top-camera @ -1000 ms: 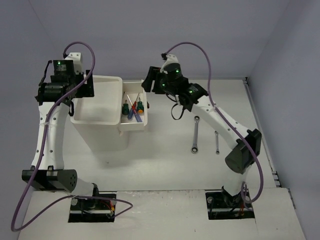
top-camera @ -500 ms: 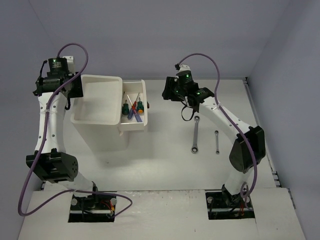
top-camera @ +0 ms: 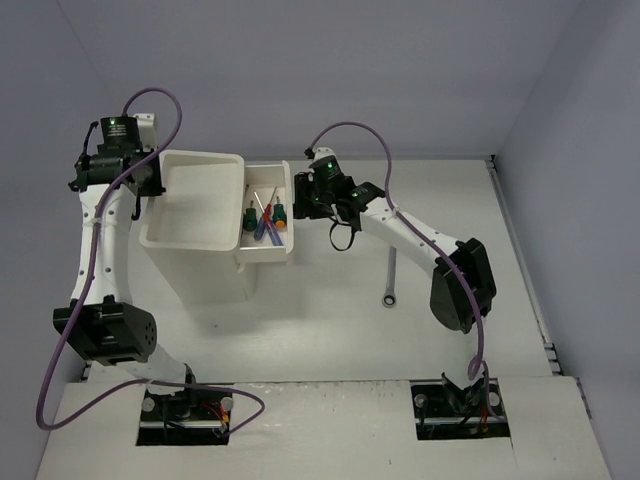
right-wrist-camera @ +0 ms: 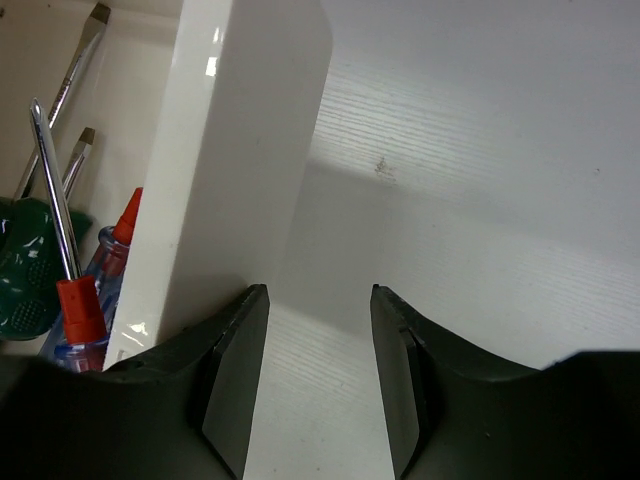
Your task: Sort the tools into containers
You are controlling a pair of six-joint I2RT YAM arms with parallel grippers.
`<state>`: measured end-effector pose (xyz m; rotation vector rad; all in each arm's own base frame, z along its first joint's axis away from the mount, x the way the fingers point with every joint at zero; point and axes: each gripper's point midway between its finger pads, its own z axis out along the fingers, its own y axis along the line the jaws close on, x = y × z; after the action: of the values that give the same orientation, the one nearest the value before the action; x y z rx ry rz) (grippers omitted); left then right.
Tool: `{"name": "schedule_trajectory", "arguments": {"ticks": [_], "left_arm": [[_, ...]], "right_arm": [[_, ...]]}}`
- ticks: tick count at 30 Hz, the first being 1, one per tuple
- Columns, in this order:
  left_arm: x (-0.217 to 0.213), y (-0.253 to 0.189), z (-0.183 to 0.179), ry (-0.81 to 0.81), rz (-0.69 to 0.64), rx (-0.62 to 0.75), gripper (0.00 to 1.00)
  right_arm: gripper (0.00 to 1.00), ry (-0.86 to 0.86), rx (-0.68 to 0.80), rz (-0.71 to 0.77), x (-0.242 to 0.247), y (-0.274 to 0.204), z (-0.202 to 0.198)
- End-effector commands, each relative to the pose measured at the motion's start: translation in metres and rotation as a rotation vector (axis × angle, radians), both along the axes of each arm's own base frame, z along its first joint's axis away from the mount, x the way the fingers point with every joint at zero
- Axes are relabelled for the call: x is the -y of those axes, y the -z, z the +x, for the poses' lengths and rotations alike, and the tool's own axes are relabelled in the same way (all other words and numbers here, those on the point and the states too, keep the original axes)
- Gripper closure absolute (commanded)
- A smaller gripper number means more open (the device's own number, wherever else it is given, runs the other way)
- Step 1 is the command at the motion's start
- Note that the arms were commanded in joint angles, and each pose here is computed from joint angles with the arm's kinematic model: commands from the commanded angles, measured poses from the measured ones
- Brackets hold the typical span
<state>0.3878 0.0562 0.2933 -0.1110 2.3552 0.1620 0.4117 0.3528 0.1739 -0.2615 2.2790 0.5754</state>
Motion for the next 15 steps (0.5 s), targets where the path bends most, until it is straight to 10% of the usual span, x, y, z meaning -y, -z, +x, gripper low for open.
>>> {"name": "schedule_trajectory", "arguments": {"ticks": [1, 15], "left_arm": [[0.01, 0.012, 0.015, 0.049, -0.057, 0.016, 1.0], [0.035, 0.03, 0.016, 0.082, -0.193, 0.027, 1.0]], "right_arm": [[0.57, -0.103, 0.093, 0.158, -0.057, -0.058, -0.009], [0.59, -0.102, 0.067, 0.256, -0.103, -0.075, -0.023]]}}
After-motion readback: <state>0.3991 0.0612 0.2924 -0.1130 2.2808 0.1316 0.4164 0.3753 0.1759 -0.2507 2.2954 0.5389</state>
